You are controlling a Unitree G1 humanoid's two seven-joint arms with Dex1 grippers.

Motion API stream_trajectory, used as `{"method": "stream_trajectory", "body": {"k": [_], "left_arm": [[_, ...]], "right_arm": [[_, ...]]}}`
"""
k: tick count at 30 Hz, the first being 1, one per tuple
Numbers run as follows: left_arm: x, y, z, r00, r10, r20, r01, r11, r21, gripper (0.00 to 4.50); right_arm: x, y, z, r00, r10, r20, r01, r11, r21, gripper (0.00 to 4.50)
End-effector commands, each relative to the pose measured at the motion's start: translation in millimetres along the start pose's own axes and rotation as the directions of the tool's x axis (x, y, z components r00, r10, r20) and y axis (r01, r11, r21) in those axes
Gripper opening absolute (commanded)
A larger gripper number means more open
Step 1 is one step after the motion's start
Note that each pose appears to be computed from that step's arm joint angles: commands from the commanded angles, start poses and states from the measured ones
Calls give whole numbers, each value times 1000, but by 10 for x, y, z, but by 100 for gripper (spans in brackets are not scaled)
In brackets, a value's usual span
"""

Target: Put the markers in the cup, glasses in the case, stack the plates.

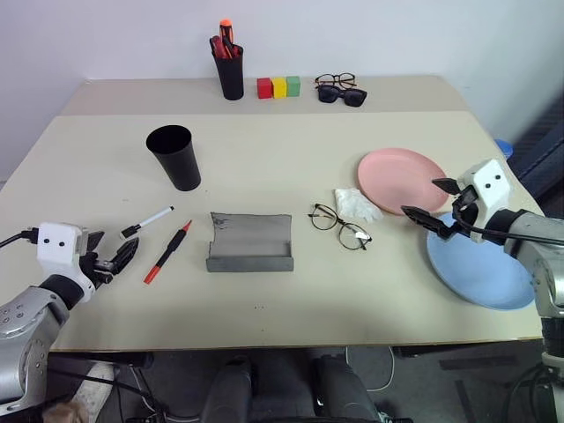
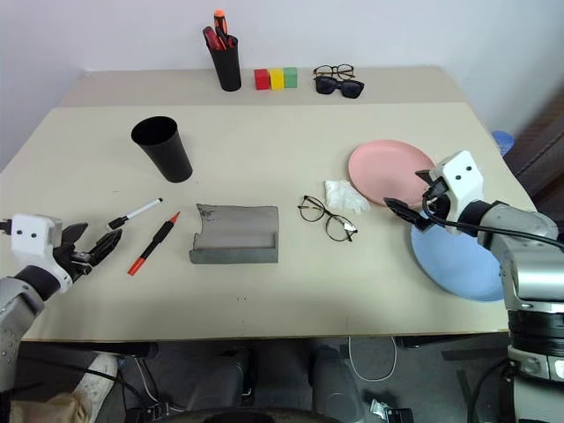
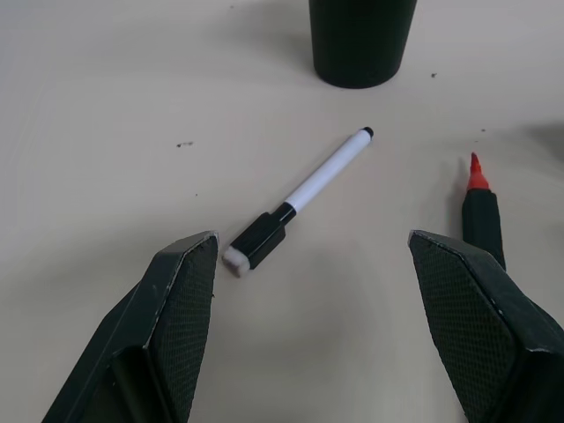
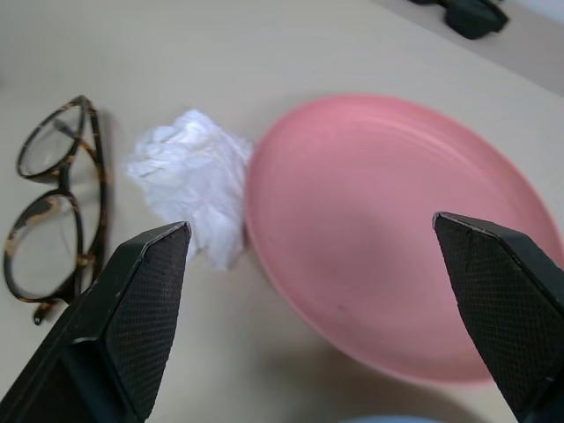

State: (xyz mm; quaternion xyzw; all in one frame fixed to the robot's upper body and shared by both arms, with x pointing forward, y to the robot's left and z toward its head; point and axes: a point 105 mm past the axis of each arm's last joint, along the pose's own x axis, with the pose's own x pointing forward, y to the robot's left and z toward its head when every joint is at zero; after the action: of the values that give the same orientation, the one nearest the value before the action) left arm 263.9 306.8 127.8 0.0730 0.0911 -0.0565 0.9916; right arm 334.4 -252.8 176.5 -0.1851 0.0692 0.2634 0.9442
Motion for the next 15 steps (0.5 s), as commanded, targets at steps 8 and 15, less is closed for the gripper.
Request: {"method": "stream_trajectory", "body": {"k": [8,15], "left_arm": [[-30,-69,199,998,-2,56,1,1000,16,350],[53,-329,146,988,-150,-42,152,988,38,350]], "right_arm": [[241,230,237,992,70,109,-68,997,-27,450],[444,743,472,952,236,197,-231,972,-50,450]]}}
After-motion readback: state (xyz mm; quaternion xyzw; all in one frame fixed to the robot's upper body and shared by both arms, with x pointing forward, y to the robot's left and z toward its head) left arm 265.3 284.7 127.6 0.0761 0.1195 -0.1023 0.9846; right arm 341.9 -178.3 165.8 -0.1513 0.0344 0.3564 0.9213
